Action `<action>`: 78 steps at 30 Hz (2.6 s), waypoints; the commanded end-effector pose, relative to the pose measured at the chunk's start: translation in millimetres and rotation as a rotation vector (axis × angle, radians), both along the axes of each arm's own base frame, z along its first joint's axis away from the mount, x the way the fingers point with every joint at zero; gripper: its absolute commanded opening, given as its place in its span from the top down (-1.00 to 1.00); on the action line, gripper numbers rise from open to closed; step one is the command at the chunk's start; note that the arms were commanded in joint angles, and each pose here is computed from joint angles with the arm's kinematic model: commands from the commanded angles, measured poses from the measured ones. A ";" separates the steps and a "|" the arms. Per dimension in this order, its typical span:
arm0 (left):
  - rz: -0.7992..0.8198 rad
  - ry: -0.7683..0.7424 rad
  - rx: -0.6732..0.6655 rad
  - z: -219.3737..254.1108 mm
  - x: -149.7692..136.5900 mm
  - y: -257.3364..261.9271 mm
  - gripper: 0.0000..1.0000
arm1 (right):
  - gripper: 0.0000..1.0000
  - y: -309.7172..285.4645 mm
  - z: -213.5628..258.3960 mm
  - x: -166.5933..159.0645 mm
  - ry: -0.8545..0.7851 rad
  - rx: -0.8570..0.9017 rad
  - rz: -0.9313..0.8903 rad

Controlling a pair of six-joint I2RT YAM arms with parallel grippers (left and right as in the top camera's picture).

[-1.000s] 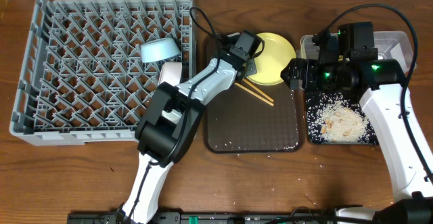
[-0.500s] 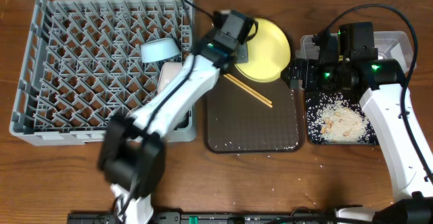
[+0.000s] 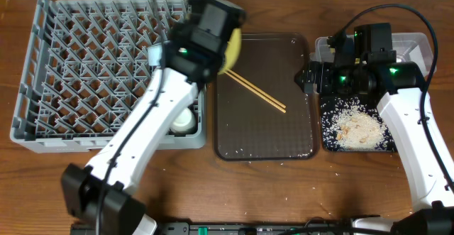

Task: Sort waste into correct bins and load items into the dishwasher
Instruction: 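Carry the yellow plate into the dish rack and stand it upright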

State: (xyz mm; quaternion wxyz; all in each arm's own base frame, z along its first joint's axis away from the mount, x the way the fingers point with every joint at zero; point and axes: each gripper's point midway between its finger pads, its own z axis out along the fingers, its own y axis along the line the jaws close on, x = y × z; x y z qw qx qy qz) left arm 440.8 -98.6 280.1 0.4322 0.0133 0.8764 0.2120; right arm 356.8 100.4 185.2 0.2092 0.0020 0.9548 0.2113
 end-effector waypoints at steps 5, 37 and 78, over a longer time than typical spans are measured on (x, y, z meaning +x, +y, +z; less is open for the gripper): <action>0.092 -0.016 0.238 49.3 -4.2 83.0 0.85 | -0.99 -1.2 7.2 -1.2 -0.021 0.000 -0.003; 0.343 0.158 0.502 -11.4 51.0 214.8 0.85 | -0.99 -1.2 7.2 -1.2 -0.021 0.000 -0.003; 0.245 0.117 -0.127 -46.7 23.4 127.5 -0.20 | -0.99 -1.2 7.2 -1.2 -0.021 0.000 -0.003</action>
